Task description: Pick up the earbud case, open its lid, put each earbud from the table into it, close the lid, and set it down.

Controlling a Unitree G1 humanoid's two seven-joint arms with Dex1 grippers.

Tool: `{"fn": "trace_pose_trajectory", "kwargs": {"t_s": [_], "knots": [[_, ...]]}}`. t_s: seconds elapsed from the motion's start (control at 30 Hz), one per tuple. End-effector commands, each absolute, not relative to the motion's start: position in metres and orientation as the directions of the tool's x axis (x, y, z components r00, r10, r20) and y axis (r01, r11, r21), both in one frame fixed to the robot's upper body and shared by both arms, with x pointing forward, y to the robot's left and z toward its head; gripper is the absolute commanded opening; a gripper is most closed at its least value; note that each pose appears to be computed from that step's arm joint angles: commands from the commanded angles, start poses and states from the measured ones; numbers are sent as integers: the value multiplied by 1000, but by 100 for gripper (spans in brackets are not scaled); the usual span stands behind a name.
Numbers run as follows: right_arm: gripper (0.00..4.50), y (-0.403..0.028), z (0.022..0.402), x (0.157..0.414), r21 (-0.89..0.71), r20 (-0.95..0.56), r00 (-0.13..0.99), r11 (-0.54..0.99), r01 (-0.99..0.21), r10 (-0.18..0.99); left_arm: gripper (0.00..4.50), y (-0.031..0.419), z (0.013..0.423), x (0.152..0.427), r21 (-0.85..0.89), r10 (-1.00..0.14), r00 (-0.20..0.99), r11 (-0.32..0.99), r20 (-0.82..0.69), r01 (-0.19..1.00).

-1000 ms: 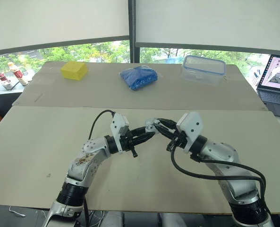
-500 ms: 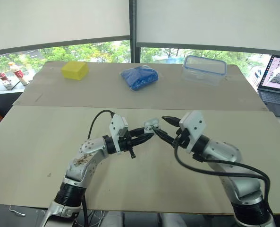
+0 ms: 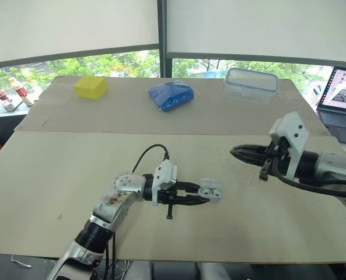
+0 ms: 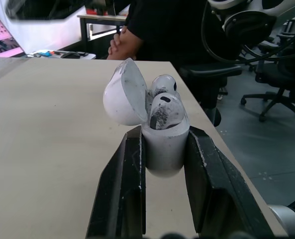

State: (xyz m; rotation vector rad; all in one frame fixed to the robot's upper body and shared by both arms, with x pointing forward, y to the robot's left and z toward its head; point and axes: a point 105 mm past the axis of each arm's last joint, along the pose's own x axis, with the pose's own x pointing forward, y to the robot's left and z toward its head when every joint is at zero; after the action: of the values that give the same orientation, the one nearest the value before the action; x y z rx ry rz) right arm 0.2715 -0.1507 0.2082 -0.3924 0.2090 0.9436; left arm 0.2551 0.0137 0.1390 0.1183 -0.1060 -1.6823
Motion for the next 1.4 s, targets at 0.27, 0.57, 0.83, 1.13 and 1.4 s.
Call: {"fn": "trace_pose_trajectory", "kwargs": {"t_s": [0.27, 0.57, 0.83, 1.13, 1.4], "knots": [[0, -115, 195, 222, -87, -382, 317, 308, -948, 868, 57, 8, 146, 262, 178, -995, -101, -98, 6, 979], [0, -121, 184, 209, -24, -375, 366, 385, -922, 852, 57, 11, 126, 275, -8, -995, -53, -52, -89, 999], [0, -129, 168, 219, -138, -390, 509, 498, -856, 767, 57, 5, 110, 319, -251, -968, 31, 95, -248, 963], [0, -139, 159, 227, -215, -407, 571, 532, -819, 713, 242, 22, 95, 339, -191, -918, 91, 175, -385, 966], [59, -147, 163, 231, -281, -428, 569, 494, -822, 702, 450, 59, 108, 342, 6, -898, 159, 172, -411, 985]]}}
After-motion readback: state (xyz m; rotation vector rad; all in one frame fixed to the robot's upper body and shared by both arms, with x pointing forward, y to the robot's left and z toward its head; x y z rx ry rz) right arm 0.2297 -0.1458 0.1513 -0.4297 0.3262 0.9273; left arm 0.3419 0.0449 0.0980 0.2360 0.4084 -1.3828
